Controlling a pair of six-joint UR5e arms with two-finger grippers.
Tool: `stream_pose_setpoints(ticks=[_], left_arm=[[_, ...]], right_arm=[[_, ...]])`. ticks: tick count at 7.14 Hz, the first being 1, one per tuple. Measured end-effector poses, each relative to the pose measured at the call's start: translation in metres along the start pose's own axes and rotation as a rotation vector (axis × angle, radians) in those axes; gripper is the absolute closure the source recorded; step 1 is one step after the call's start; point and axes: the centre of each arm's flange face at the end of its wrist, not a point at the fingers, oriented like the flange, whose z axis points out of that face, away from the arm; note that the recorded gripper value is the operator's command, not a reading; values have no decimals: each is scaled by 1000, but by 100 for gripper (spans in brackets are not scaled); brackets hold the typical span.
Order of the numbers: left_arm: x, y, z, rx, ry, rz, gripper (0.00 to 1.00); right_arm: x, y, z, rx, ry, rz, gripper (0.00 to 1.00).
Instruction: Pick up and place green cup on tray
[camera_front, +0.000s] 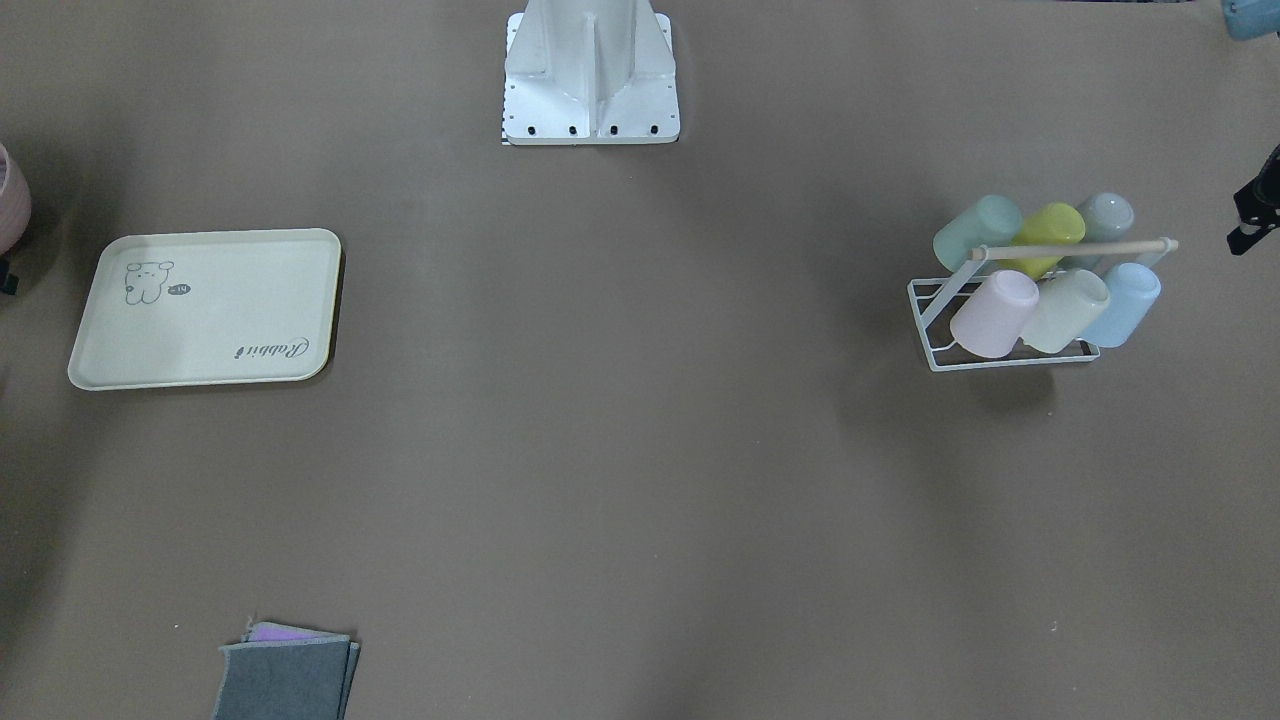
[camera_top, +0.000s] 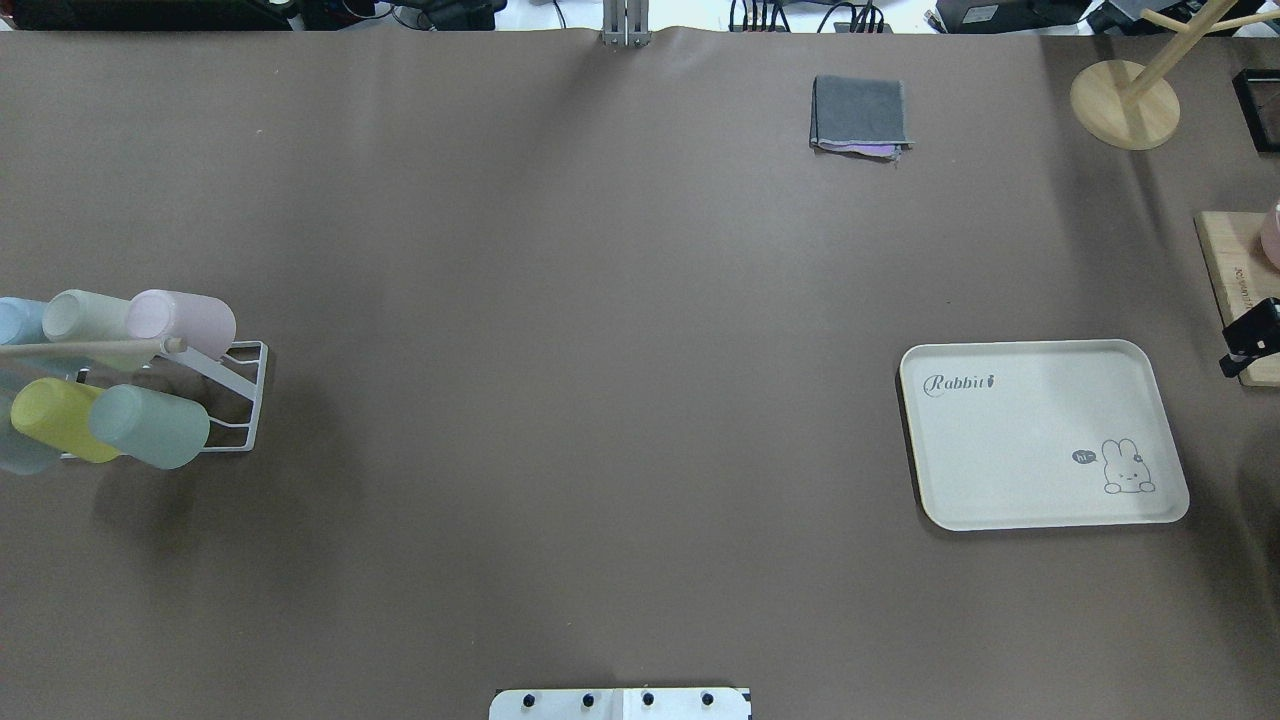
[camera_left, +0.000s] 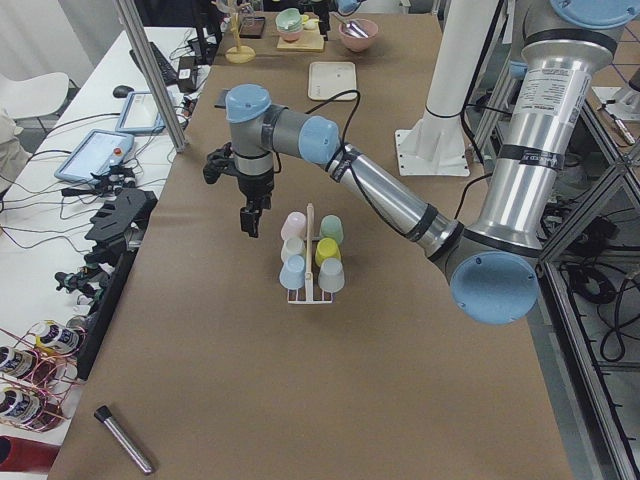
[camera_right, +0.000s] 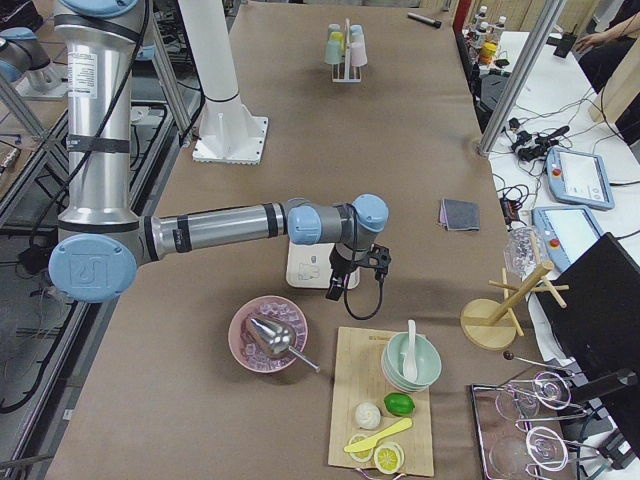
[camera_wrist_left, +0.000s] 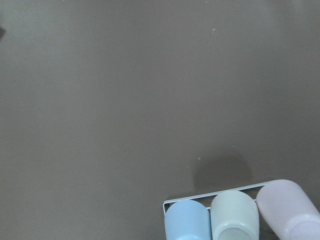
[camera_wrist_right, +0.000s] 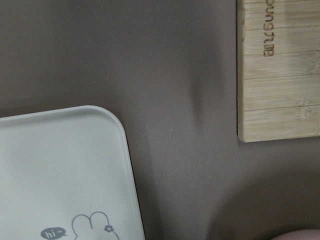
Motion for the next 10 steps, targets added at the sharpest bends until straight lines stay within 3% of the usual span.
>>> stream_pose_setpoints(ticks=[6, 10], left_arm=[[77, 85, 15, -59, 50, -91, 1], [177, 111, 38, -94, 119, -135, 1]], right_arm=[[-34, -5, 40, -2, -24, -47, 5], [-47, 1, 67, -34, -14, -39, 29]])
